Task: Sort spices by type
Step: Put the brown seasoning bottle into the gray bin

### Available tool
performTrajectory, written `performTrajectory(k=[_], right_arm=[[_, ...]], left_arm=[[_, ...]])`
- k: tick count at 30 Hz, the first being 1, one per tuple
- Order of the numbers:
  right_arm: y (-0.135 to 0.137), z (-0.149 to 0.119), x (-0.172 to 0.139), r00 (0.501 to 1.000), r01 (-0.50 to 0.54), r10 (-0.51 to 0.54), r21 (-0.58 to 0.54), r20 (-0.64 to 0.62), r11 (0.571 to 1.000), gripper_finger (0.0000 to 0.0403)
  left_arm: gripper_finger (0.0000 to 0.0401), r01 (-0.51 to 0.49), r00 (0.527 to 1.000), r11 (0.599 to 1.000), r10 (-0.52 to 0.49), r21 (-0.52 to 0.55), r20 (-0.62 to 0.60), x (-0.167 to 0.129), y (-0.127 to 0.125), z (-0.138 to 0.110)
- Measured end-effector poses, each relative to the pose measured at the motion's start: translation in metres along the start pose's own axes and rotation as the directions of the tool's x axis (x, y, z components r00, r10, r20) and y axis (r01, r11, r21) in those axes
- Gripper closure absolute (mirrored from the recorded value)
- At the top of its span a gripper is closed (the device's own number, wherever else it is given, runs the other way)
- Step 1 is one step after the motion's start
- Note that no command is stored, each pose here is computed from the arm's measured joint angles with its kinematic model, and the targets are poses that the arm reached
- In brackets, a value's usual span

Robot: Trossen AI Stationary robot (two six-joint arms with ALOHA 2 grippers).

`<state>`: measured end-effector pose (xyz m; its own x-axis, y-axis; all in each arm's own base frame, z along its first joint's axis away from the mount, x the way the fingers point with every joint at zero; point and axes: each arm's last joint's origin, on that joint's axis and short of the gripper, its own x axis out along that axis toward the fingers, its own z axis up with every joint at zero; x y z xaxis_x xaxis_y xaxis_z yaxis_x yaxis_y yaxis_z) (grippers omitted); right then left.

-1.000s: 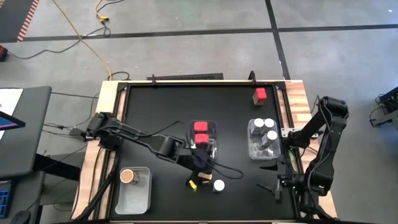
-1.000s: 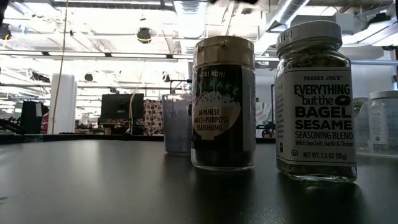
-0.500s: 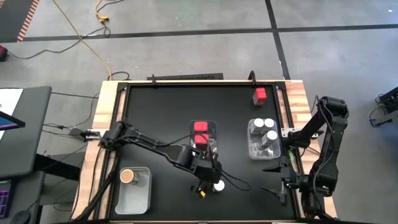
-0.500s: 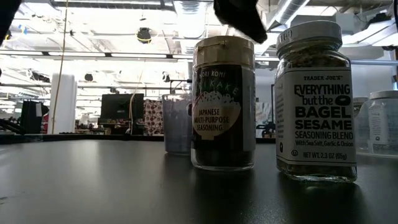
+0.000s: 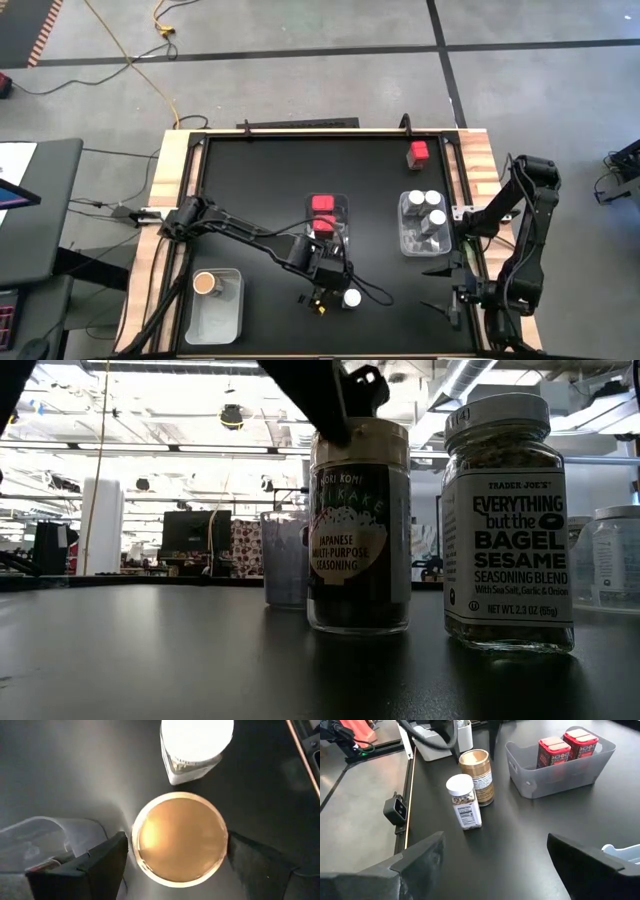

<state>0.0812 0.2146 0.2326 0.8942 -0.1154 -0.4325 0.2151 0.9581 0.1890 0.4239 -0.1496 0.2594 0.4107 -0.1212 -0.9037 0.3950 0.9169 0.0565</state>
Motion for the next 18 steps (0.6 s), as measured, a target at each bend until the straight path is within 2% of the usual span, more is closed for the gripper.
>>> performTrajectory(k=[11, 14, 18], right_arm=[[0.000, 0.000, 0.000, 1.000, 0.001, -0.001, -0.001, 0.000, 1.000, 0.0026], [0.000, 0.000, 0.000, 1.000, 0.001, -0.001, -0.001, 0.000, 1.000, 0.0026], [0.000, 0.000, 0.000, 1.000, 0.001, -0.001, -0.001, -0.001, 1.000, 0.0026]], left_arm=[[0.0081, -0.004, 1.000, 0.998, 0.004, 0.068, 0.006, 0.000, 0.000, 0.001], [0.0081, 0.005, 1.000, 0.994, -0.003, 0.108, -0.016, 0.010, -0.003, 0.000], [0.0081, 0.012, 1.000, 0.995, -0.010, 0.104, -0.020, 0.024, -0.006, 0.001]])
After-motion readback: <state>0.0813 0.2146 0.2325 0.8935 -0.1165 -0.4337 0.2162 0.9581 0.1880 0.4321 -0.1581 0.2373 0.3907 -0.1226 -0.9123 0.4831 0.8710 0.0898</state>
